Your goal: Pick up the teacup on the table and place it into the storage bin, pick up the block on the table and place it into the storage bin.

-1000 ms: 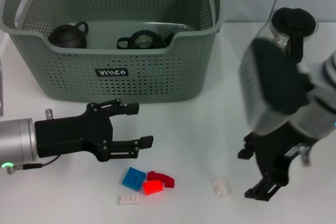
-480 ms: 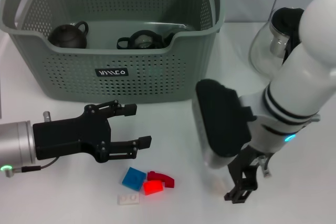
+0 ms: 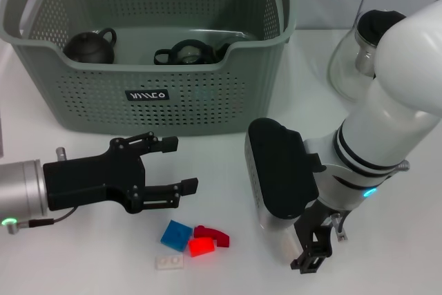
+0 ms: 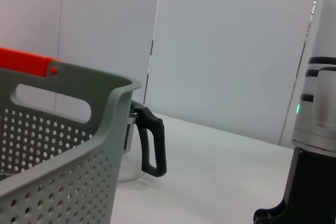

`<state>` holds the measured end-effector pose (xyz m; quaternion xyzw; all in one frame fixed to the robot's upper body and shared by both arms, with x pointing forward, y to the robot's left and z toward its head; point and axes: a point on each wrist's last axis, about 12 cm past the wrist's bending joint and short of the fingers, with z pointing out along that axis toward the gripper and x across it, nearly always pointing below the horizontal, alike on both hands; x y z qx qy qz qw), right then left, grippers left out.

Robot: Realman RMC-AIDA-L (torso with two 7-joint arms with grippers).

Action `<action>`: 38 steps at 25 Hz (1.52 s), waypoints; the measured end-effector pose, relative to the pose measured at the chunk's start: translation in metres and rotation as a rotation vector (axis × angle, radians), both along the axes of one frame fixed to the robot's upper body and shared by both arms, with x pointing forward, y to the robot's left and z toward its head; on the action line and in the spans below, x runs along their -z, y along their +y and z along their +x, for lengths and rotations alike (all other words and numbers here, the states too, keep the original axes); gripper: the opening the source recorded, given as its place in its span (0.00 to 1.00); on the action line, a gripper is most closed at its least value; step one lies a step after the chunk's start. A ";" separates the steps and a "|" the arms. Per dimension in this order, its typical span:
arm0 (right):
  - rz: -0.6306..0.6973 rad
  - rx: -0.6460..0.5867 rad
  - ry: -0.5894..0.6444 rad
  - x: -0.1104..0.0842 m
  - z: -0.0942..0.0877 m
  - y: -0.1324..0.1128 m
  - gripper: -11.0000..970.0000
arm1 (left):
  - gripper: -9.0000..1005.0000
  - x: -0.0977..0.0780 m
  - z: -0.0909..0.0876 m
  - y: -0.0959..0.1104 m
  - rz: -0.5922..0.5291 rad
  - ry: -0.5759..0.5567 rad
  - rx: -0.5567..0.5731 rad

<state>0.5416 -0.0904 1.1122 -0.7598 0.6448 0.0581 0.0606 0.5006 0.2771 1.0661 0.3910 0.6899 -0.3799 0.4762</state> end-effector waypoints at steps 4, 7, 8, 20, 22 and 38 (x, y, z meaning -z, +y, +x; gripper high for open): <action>0.001 0.010 -0.005 0.003 0.002 -0.001 0.80 | 0.84 0.001 0.000 -0.001 -0.002 0.005 -0.001; 0.006 0.015 -0.011 0.004 0.003 -0.001 0.74 | 0.84 0.001 0.001 -0.001 -0.001 0.004 -0.002; 0.009 0.018 -0.013 0.005 0.004 -0.001 0.73 | 0.84 0.001 0.001 -0.001 0.000 0.004 -0.002; 0.039 0.036 -0.004 -0.003 0.005 -0.002 0.46 | 0.84 0.001 0.002 0.000 0.003 0.002 -0.005; 0.059 0.052 -0.002 -0.015 0.006 -0.005 0.47 | 0.84 0.001 0.002 0.000 0.004 0.001 -0.005; 0.552 0.260 -0.270 -0.219 0.023 -0.008 0.49 | 0.84 0.006 -0.001 0.007 0.022 0.002 -0.047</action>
